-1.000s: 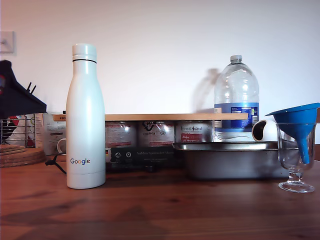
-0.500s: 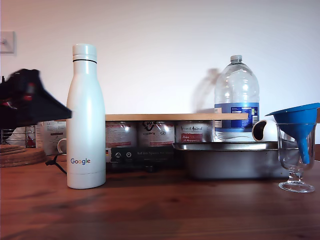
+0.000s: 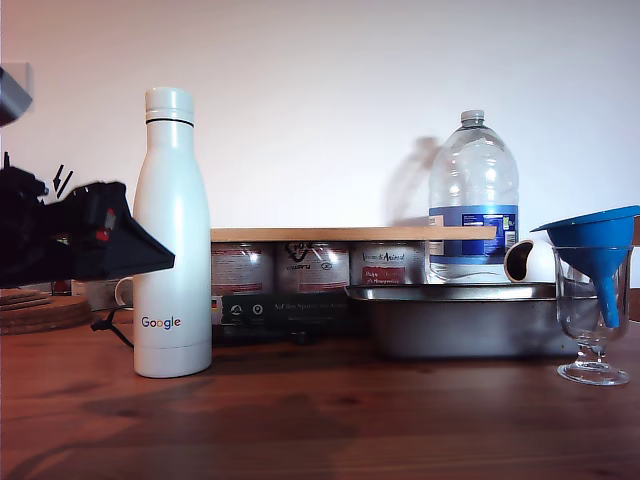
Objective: Pick up the water bottle and place it on the shelf at the back
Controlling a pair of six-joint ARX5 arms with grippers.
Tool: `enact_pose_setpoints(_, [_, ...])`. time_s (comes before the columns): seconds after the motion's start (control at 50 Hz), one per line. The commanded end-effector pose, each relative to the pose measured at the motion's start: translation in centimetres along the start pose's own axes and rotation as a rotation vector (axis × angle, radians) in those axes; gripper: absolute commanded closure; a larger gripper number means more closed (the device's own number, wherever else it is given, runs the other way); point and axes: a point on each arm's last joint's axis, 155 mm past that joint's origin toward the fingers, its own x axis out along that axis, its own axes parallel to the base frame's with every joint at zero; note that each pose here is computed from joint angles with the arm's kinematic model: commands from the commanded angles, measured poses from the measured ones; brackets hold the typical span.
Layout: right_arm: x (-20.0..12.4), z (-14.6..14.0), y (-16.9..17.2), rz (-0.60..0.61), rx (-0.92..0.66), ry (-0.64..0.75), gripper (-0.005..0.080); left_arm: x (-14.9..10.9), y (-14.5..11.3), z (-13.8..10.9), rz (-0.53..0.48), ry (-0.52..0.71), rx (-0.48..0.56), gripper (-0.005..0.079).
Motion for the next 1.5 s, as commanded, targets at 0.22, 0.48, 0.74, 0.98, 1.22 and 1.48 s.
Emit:
enact_pose_setpoints(0.22, [0.0, 0.0, 0.1, 0.006, -0.004, -0.005, 0.0764, 1.4, -1.4, 0.1, -0.102, -0.018, 0.067, -0.0049])
enact_pose_setpoints(0.48, [0.0, 0.0, 0.1, 0.006, -0.004, -0.005, 0.0764, 1.5, 0.1, 0.7, -0.044, -0.039, 0.067, -0.0049])
enact_pose_setpoints(0.74, [0.0, 0.0, 0.1, 0.006, -0.004, -0.005, 0.0764, 1.6, 1.2, 1.3, -0.002, -0.055, 0.069, -0.0049])
enact_pose_setpoints(0.98, [0.0, 0.0, 0.1, 0.006, -0.004, -0.005, 0.0764, 1.9, 2.2, 2.0, 0.017, -0.065, 0.076, -0.0049])
enact_pose_setpoints(1.22, [0.0, 0.0, 0.1, 0.006, -0.004, -0.005, 0.0764, 3.6, 2.5, 1.5, -0.003, -0.02, 0.08, -0.0049])
enact_pose_setpoints(1.48, [0.0, 0.0, 0.1, 0.006, -0.004, -0.005, 0.0764, 5.8, 2.3, 0.0, -0.048, 0.023, 0.069, -0.0049])
